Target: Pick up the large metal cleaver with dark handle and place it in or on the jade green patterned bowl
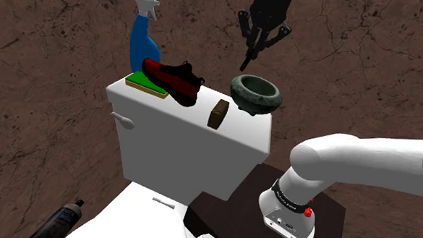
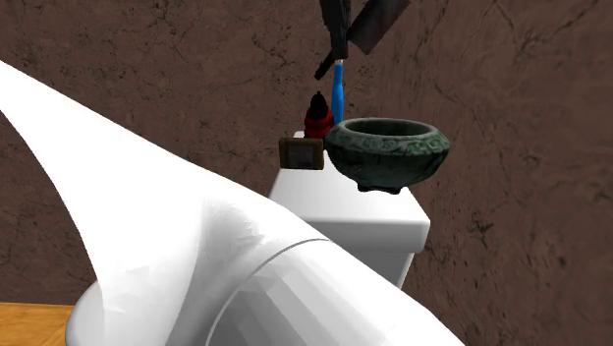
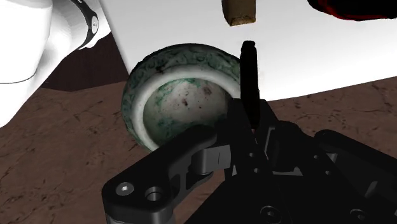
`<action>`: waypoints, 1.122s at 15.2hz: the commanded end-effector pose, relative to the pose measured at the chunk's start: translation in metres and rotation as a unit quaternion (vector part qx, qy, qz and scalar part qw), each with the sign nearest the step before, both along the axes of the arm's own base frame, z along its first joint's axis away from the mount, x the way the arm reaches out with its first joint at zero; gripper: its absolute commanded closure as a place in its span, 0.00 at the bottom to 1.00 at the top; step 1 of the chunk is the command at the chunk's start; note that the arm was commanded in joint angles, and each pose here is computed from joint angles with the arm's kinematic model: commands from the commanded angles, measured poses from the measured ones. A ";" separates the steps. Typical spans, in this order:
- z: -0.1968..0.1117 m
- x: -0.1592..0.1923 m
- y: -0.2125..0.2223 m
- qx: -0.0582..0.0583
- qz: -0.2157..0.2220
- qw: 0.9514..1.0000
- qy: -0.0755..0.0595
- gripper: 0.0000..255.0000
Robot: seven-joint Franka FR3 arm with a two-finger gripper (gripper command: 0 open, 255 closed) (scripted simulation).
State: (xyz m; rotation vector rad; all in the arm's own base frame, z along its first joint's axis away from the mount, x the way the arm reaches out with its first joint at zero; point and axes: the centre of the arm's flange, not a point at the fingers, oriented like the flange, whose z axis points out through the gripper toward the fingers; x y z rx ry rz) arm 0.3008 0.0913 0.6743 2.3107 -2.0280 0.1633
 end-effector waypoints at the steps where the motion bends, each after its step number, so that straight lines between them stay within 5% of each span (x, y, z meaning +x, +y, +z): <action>1: 0.000 -0.012 -0.024 0.000 0.001 1.000 0.000 1.00; 4: 0.002 -0.030 -0.061 0.000 0.001 1.000 0.000 1.00; 17: -0.066 -0.030 -0.061 0.000 0.001 1.000 0.000 1.00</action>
